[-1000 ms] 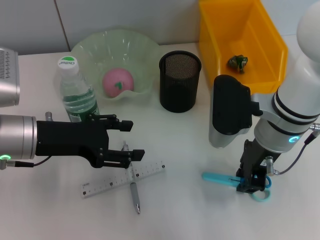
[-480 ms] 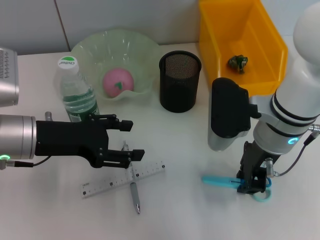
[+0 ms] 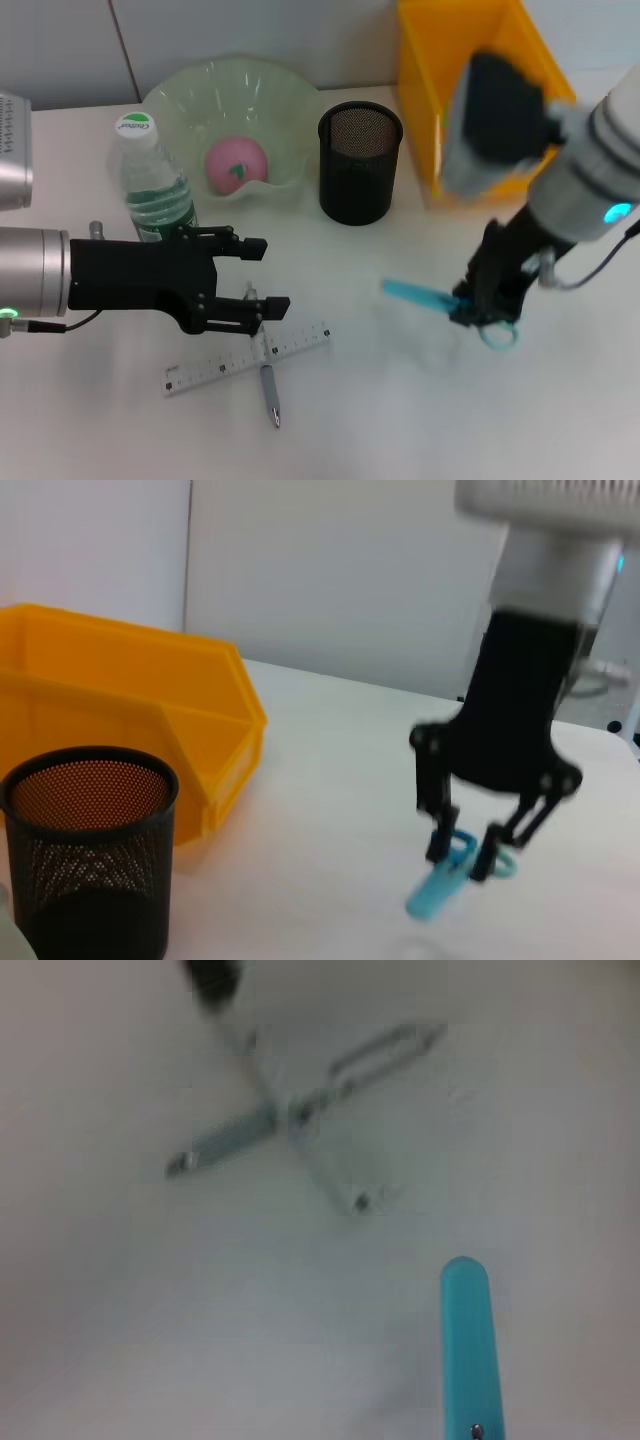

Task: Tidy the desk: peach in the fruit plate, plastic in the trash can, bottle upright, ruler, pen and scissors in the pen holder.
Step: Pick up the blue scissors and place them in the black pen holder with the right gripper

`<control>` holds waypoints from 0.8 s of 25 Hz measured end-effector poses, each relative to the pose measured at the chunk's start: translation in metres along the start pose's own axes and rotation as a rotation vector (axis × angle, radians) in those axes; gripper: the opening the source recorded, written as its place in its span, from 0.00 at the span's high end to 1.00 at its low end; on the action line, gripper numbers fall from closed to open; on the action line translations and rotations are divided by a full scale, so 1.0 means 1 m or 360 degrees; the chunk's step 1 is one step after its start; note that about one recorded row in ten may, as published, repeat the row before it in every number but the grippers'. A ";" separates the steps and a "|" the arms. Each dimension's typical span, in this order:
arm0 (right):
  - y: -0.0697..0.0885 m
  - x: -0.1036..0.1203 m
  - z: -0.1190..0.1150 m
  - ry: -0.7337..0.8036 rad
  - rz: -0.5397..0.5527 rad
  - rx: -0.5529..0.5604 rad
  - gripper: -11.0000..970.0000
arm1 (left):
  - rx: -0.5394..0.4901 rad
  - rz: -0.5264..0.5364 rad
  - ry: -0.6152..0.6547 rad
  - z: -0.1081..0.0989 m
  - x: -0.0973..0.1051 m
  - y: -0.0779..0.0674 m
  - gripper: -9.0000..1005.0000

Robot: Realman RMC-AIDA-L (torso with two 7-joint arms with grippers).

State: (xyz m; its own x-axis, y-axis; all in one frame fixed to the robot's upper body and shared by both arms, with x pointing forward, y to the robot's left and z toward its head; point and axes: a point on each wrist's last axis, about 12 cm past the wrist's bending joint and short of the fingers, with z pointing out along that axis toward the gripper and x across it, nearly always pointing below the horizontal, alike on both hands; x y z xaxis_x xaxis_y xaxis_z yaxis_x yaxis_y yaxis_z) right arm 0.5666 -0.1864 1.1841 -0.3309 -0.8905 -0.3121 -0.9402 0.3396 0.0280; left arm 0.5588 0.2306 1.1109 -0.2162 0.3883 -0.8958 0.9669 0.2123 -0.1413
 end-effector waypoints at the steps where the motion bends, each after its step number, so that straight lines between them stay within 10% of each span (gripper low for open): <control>1: 0.000 0.000 0.000 0.0000 0.0000 0.0000 0.75 | 0.0000 0.0000 0.0000 0.000 0.000 0.000 0.21; 12: -0.015 0.056 -0.049 -0.0756 0.0301 -0.0149 0.74 | -0.0027 -0.0019 -0.0096 -0.003 -0.001 -0.001 0.21; 20: -0.018 0.089 -0.059 -0.1009 0.0120 0.0148 0.74 | -0.0050 -0.0041 -0.0161 -0.002 -0.004 0.000 0.21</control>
State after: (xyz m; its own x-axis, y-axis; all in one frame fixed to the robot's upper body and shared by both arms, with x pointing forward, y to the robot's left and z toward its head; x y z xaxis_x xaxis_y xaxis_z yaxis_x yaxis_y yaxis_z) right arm 0.5489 -0.2896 1.2113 -0.2570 -0.5213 -0.8137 -0.8959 0.4443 -0.0017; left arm 0.5594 0.2310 1.1150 -0.2247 0.2898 -0.9303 0.9561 0.2498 -0.1532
